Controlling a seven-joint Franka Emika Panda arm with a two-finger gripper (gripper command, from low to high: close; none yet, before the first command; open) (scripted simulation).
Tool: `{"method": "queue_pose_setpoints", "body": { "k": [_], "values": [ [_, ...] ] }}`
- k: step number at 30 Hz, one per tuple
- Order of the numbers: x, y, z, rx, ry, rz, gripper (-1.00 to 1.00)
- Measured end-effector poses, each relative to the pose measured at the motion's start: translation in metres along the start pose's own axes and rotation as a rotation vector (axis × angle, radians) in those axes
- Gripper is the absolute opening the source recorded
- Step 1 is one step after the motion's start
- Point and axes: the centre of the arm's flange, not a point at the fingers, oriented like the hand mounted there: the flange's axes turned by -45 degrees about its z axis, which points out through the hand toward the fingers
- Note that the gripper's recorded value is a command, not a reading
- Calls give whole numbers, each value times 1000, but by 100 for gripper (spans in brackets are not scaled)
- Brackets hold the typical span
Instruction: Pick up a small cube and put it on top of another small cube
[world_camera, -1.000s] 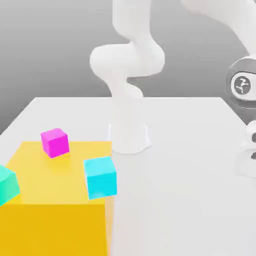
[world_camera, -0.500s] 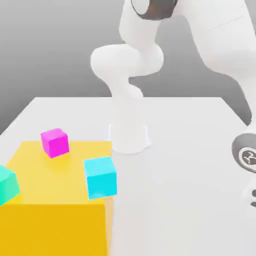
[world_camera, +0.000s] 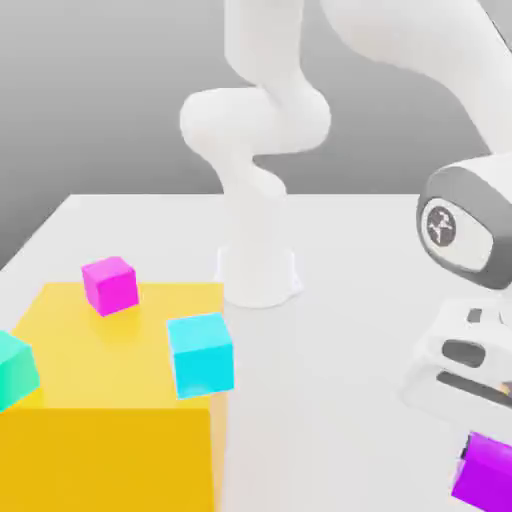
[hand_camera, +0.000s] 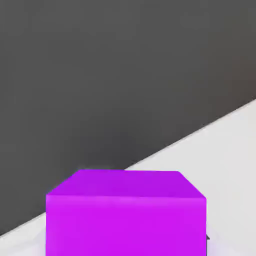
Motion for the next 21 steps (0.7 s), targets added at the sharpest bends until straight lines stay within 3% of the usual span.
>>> {"method": "queue_pose_setpoints", "body": {
  "k": [12, 21],
  "values": [
    [90, 154, -84, 50, -106, -161, -100],
    [80, 383, -148, 218, -123, -90, -100]
  ]
}}
